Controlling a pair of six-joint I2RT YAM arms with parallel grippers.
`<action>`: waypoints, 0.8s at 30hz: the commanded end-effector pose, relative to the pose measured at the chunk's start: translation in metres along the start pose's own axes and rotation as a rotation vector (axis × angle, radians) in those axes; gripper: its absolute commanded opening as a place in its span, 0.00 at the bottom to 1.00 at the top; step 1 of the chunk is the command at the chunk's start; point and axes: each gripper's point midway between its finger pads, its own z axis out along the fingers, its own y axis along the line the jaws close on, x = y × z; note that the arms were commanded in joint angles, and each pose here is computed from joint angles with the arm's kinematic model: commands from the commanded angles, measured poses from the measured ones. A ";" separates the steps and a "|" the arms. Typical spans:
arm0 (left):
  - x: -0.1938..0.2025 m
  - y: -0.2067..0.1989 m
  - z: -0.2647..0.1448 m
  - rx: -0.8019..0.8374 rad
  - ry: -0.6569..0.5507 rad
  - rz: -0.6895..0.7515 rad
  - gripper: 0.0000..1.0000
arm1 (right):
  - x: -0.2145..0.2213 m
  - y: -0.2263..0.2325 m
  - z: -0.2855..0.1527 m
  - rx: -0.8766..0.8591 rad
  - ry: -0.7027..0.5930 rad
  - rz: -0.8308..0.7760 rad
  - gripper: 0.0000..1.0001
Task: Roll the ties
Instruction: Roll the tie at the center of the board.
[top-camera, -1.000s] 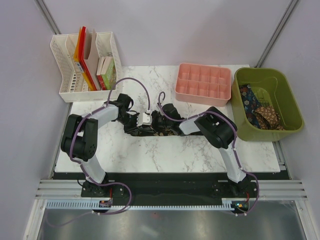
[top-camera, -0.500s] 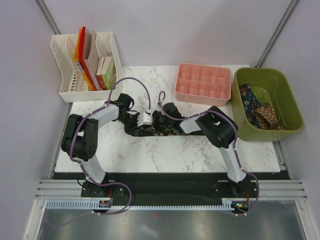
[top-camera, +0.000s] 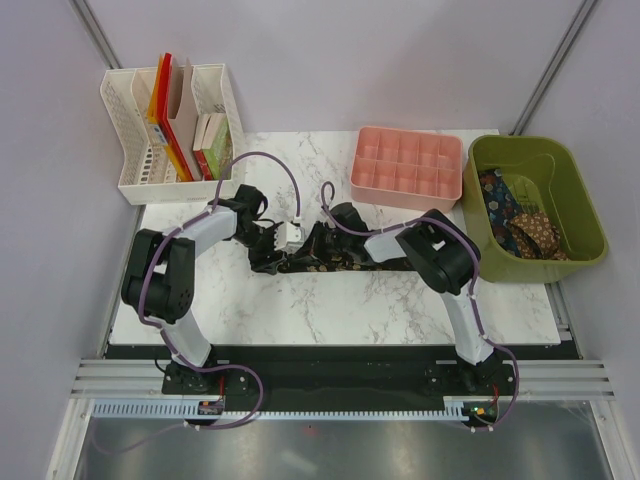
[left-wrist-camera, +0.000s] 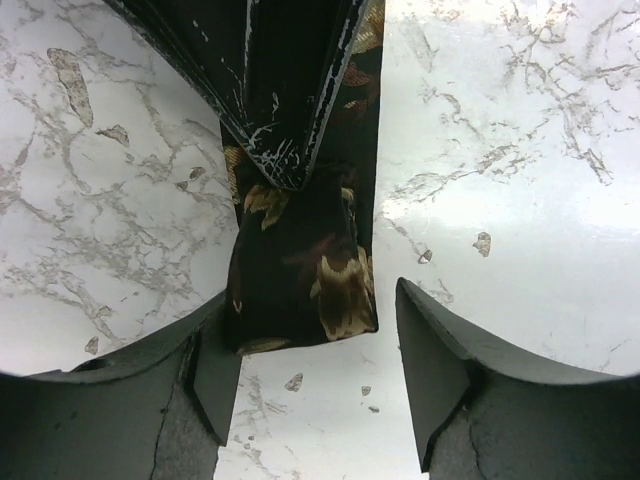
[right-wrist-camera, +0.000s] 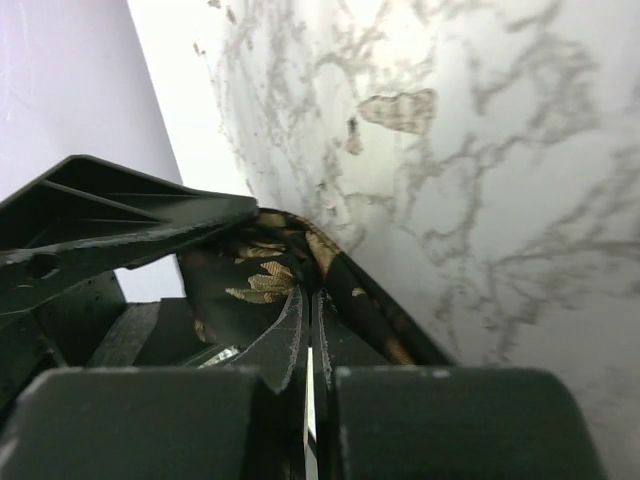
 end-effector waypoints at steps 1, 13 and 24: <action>-0.011 0.003 -0.013 -0.021 -0.027 -0.020 0.68 | -0.004 -0.043 -0.005 0.160 -0.029 0.004 0.00; -0.031 0.004 -0.003 -0.011 -0.061 -0.052 0.63 | -0.004 -0.036 -0.011 0.130 -0.046 -0.015 0.00; -0.057 -0.004 0.017 0.020 -0.052 -0.017 0.33 | 0.000 -0.030 -0.012 0.100 -0.040 -0.015 0.00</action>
